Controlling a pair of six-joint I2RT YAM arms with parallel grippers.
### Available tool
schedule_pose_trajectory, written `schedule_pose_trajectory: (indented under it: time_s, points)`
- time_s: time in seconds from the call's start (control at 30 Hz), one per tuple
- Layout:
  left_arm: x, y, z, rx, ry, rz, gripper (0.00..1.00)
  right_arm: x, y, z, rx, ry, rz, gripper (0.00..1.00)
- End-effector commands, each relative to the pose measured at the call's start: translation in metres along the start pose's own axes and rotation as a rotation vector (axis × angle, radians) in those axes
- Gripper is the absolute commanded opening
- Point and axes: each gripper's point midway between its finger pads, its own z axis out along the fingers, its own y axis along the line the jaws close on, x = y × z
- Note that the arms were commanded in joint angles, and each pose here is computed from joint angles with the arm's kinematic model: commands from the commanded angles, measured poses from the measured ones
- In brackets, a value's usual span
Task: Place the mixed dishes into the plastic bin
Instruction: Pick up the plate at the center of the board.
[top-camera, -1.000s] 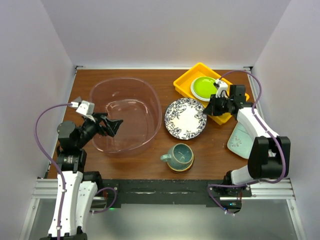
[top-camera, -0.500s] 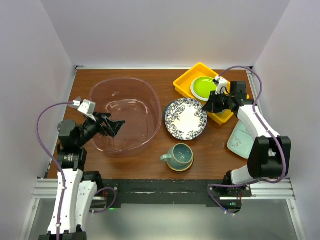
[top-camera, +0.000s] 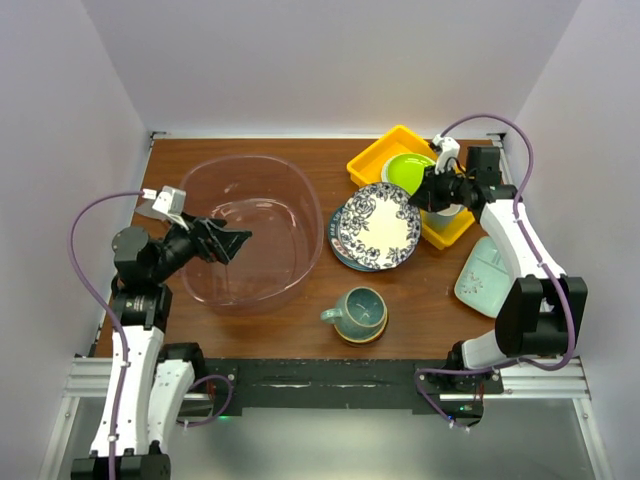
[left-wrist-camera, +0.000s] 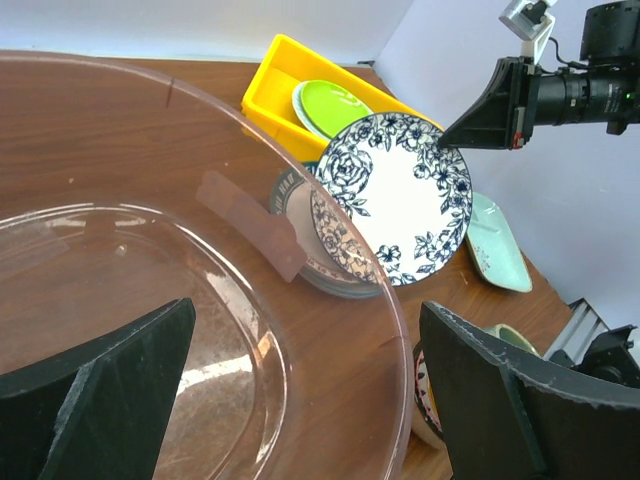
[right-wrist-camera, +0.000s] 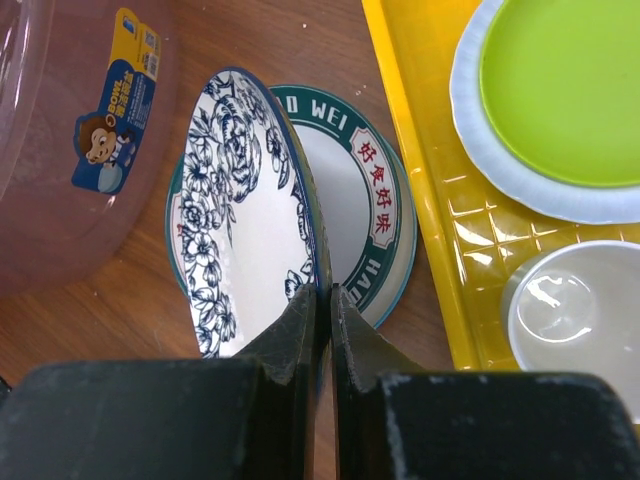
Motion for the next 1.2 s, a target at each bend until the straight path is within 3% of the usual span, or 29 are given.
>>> schedule_pose_trajectory:
  time_s: [0.0, 0.77, 1.17]
  points:
    - [-0.028, -0.021, -0.001, 0.059, -0.049, 0.023, 1.00, -0.045, 0.017, -0.018, -0.031, -0.113, -0.093, 0.00]
    - [-0.040, -0.024, 0.019, 0.087, -0.011, 0.008, 1.00, -0.076, 0.046, -0.025, -0.014, -0.125, -0.230, 0.00]
    - [-0.032, -0.034, 0.050, 0.117, 0.051, 0.034, 1.00, -0.086, 0.054, -0.029, -0.023, -0.135, -0.252, 0.00]
